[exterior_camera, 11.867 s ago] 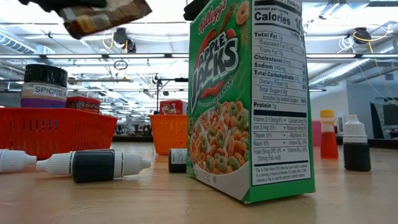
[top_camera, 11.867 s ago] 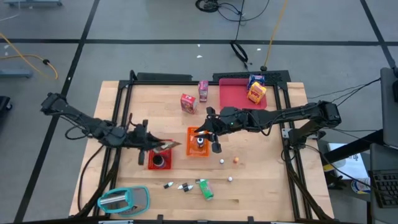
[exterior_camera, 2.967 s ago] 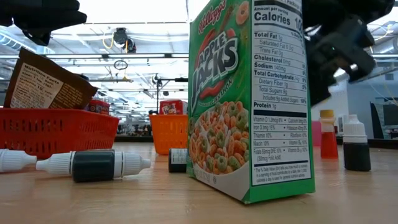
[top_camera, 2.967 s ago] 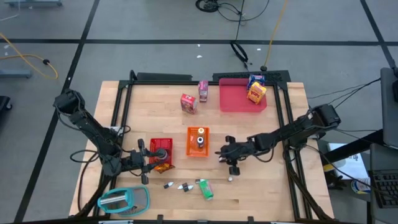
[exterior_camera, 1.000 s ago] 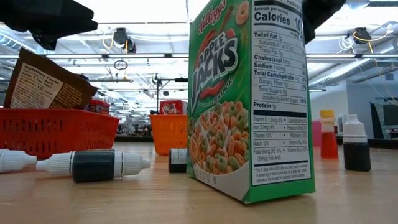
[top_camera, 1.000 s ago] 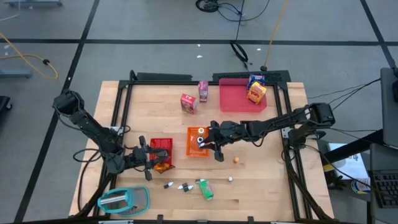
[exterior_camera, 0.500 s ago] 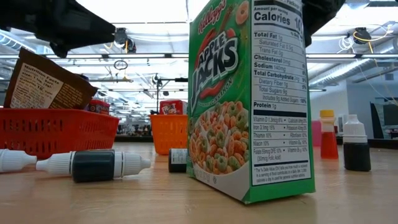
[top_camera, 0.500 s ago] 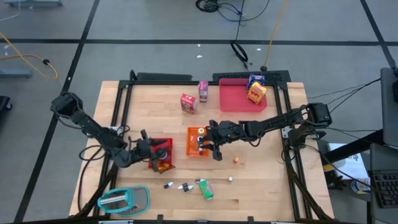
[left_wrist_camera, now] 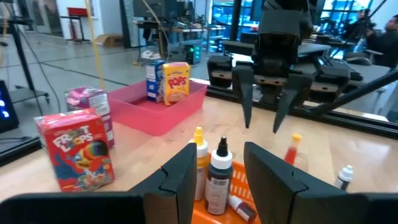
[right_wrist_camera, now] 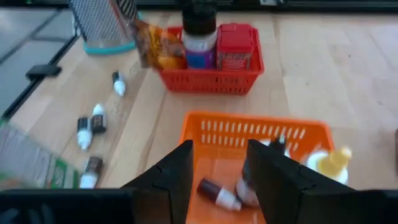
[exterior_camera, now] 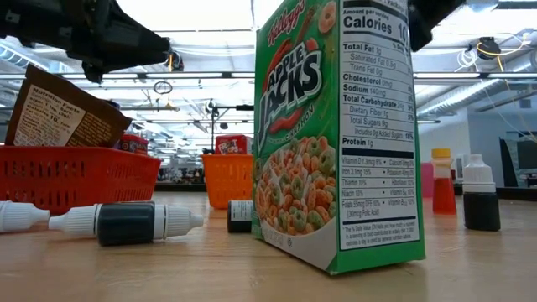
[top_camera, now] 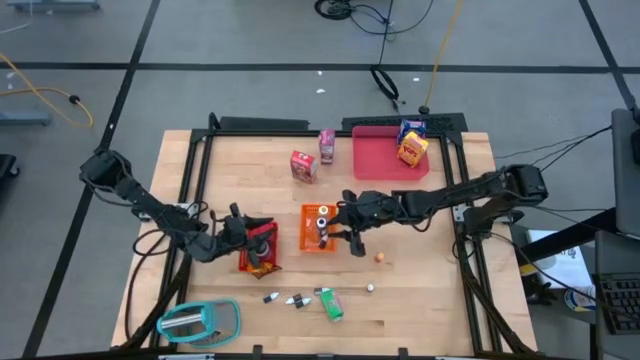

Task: Pick & Place Kitchen Items
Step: Put the small yellow food coloring bottle into the orange bin

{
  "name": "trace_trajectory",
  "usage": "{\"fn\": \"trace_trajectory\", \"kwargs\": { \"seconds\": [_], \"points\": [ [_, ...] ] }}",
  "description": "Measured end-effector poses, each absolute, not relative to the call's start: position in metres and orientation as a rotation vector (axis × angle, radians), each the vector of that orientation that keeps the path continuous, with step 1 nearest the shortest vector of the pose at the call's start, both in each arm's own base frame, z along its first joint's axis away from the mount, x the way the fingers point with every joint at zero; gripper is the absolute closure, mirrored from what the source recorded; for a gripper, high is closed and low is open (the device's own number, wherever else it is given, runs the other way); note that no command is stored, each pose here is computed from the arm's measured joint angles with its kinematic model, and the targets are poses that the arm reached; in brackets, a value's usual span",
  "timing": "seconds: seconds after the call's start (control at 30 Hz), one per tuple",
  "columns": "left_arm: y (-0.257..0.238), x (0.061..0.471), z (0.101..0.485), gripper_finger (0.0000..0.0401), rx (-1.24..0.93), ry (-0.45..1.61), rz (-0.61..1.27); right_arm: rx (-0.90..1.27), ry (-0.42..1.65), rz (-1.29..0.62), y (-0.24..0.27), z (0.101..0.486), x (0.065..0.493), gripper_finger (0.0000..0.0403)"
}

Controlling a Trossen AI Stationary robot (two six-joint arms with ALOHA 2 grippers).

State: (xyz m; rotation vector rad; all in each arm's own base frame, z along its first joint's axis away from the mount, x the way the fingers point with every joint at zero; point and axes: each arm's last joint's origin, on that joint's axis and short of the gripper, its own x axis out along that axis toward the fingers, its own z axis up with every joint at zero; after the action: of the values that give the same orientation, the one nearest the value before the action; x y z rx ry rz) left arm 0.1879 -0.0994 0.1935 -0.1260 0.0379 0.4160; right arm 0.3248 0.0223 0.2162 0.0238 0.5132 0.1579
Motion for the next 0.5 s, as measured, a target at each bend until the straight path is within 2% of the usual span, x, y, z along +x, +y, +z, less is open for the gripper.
{"fn": "trace_trajectory", "kwargs": {
  "seconds": [0.5],
  "points": [
    [-0.099, 0.189, 0.193, 0.0268, -0.124, 0.043, 0.398, 0.043, 0.826, 0.265, 0.064, 0.23, 0.268, 0.0268]
  ]
}}
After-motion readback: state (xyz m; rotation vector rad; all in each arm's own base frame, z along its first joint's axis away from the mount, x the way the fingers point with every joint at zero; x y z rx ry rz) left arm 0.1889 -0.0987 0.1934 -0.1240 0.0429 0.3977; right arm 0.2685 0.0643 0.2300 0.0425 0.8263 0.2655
